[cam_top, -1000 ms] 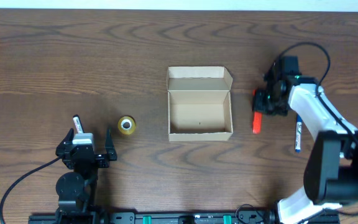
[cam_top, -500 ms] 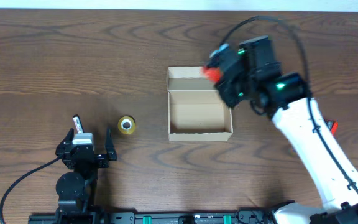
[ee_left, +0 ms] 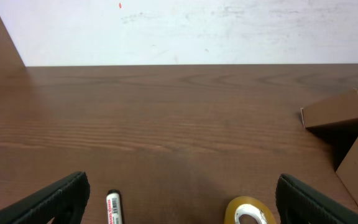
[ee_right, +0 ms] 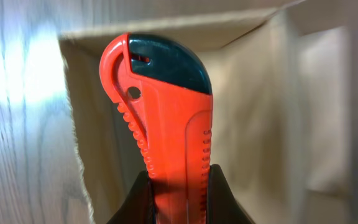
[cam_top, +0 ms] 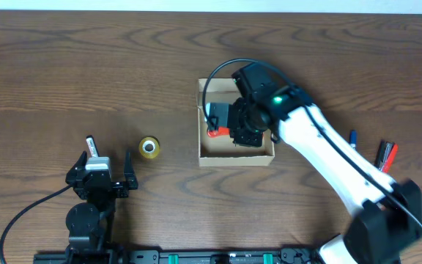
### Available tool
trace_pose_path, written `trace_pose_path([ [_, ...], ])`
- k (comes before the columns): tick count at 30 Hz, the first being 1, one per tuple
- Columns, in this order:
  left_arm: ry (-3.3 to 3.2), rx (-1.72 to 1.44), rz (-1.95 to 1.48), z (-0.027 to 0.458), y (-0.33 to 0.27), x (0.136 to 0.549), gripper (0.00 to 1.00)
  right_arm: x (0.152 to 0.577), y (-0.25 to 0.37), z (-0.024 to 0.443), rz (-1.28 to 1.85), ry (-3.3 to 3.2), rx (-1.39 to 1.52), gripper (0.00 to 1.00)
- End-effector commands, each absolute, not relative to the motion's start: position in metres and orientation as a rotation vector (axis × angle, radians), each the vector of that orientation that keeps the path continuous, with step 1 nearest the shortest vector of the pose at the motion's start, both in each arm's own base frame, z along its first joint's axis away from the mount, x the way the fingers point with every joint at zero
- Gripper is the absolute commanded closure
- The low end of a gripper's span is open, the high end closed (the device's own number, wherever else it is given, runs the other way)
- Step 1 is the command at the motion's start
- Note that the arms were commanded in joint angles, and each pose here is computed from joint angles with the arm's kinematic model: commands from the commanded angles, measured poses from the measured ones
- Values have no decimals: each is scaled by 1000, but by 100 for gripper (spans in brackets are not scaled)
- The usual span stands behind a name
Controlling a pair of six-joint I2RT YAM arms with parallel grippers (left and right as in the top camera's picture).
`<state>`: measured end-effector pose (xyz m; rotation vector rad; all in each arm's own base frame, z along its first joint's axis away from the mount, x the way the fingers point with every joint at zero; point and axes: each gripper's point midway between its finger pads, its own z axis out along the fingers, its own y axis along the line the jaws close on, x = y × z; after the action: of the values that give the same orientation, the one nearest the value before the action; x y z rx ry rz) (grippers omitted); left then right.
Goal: Pack container
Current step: 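Carry the box cutter with right gripper and lower into box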
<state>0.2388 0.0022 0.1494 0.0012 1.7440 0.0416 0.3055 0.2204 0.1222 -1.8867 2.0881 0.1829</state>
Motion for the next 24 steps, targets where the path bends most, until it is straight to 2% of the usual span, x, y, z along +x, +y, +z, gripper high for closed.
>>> trace_pose_path([
  [1, 1780, -2, 42, 133, 3, 239, 5, 314, 213, 96, 137, 2100, -1984, 99],
  [8, 1780, -2, 42, 133, 3, 239, 5, 314, 204, 52, 113, 2152, -2114, 99],
  [19, 1780, -2, 42, 133, 3, 239, 5, 308, 201, 14, 158, 2214, -2186, 99],
  [20, 1780, -2, 42, 133, 3, 239, 5, 308, 201, 14, 158, 2213, -2185, 97],
  [22, 1780, -2, 42, 133, 3, 239, 5, 309, 202, 15, 155, 2212, -2174, 80],
  [24, 1780, -2, 42, 133, 3, 239, 5, 311, 203, 17, 151, 2215, -2162, 77],
])
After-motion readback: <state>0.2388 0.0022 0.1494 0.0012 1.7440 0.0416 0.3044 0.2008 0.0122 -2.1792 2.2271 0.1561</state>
